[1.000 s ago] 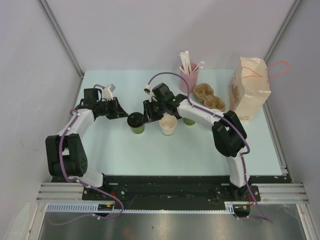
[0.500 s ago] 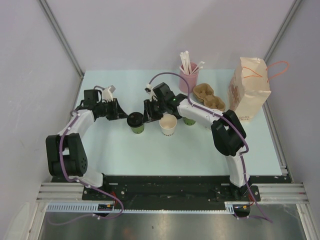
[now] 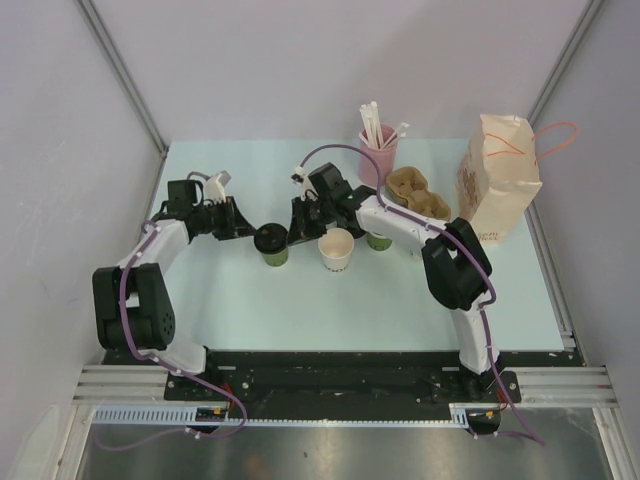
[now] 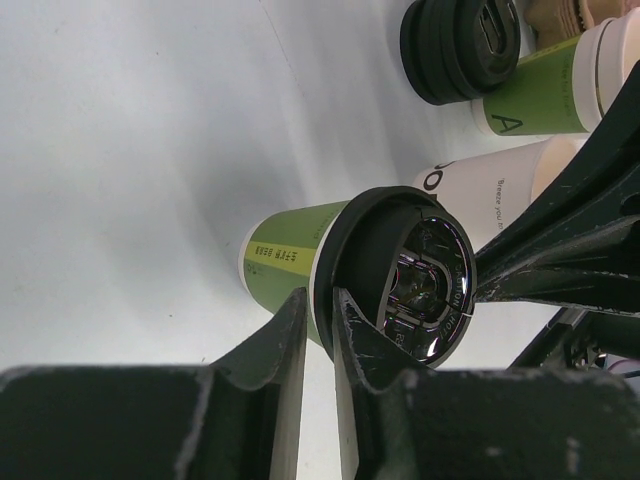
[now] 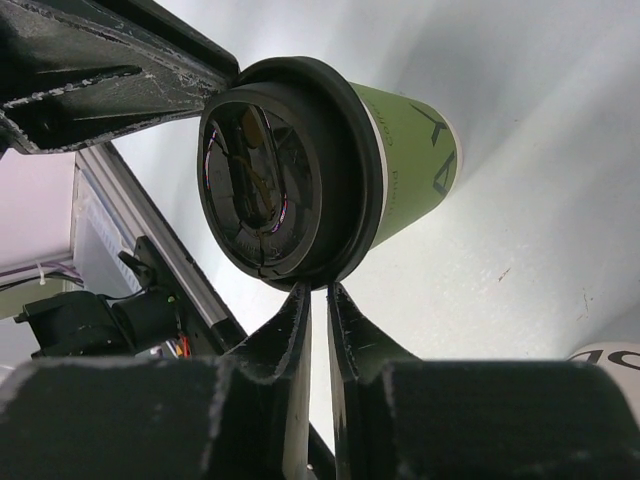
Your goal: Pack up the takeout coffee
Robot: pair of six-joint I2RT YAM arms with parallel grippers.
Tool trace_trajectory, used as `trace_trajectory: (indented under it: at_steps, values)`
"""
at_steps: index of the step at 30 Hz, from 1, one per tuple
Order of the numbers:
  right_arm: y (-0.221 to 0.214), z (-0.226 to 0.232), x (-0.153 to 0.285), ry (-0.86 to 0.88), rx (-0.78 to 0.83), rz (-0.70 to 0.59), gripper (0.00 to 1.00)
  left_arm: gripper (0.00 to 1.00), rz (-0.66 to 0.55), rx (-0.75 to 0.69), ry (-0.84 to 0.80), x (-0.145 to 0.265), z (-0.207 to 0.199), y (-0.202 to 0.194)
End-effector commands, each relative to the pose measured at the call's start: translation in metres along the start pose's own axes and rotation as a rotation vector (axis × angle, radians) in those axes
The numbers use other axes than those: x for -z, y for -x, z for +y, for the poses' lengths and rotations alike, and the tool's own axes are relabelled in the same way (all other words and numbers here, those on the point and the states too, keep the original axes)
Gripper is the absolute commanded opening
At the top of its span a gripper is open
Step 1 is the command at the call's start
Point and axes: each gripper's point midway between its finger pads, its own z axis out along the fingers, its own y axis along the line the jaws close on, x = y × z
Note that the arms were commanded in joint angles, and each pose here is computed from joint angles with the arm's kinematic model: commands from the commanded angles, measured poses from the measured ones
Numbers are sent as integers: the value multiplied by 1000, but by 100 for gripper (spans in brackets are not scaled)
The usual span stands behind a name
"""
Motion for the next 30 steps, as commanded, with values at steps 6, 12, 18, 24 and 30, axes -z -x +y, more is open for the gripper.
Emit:
trace_trajectory:
  at_steps: [6,12,18,24,30]
  values:
    - [-49,-78,-29,-193,-61,123,13,20,110,6,44,-13,23,-41]
    - [-48,-87,-38,-202,-71,128,14,20,123,13,53,-15,27,-44]
    - [-57,-100,-43,-220,-98,151,13,19,154,35,54,-20,33,-55]
    - [-49,-91,-34,-211,-80,133,13,19,131,16,33,-18,26,-46]
    - [-14,-52,-14,-141,-22,24,23,20,60,-35,6,-6,8,-19]
